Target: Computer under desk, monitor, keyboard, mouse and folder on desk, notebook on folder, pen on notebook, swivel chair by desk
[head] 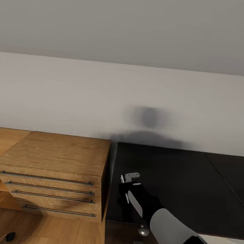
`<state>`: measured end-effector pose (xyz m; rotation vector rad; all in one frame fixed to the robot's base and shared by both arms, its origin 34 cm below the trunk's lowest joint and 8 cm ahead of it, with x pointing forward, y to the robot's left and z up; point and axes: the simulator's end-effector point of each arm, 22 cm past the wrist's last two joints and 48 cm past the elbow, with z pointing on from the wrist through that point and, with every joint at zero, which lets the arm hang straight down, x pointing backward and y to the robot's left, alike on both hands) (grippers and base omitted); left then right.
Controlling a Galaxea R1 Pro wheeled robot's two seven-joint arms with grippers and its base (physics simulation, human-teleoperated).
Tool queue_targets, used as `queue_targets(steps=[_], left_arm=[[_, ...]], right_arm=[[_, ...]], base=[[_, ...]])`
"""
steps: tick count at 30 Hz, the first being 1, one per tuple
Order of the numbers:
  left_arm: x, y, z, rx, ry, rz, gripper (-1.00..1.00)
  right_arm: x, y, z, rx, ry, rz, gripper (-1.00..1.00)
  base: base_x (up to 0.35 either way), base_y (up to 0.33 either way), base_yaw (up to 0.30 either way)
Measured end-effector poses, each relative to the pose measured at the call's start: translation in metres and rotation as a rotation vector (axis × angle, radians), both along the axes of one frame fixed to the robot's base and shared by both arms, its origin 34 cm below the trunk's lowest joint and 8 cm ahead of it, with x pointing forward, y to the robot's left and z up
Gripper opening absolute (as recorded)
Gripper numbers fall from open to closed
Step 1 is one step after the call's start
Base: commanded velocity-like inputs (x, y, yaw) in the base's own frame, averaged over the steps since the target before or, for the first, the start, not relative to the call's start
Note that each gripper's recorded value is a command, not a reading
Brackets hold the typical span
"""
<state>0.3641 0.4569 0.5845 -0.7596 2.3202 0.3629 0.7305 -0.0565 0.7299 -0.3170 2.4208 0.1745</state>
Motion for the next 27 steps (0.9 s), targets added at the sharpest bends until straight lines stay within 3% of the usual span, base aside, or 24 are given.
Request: queue_targets(steps=[9, 12, 14, 17, 22, 23, 27], left_arm=[[0.000, -0.001, 0.007, 0.000, 0.003, -0.005, 1.00], [0.001, -0.004, 0.010, 0.000, 0.008, -0.021, 1.00], [0.003, -0.008, 0.013, 0.000, 0.011, -0.037, 1.00], [0.008, -0.016, 0.016, -0.002, 0.015, -0.068, 1.00], [0.010, -0.020, 0.022, -0.004, 0.020, -0.084, 1.00], [0.009, -0.033, 0.016, -0.014, 0.042, -0.125, 1.00], [0.004, -0.057, 0.009, -0.035, 0.084, -0.199, 1.00]], right_arm=[[-0.004, -0.003, 0.002, -0.001, 0.019, -0.010, -1.00], [0.009, 0.008, 0.029, 0.034, -0.030, -0.006, -1.00], [0.020, 0.004, 0.046, 0.047, -0.063, -0.013, -1.00], [0.043, -0.010, 0.092, 0.076, -0.144, -0.026, -1.00], [0.044, -0.031, 0.129, 0.128, -0.186, -0.058, -1.00], [0.045, -0.051, 0.144, 0.156, -0.209, -0.098, -1.00], [0.047, -0.076, 0.162, 0.196, -0.226, -0.155, -1.00]], base=[[0.000, 0.000, 0.000], [0.000, 0.000, 0.000], [-0.031, 0.000, 0.000], [-0.196, 0.000, 0.000], [-0.288, 0.000, 0.000], [-0.328, 0.000, 0.000], [-0.334, 0.000, 0.000]])
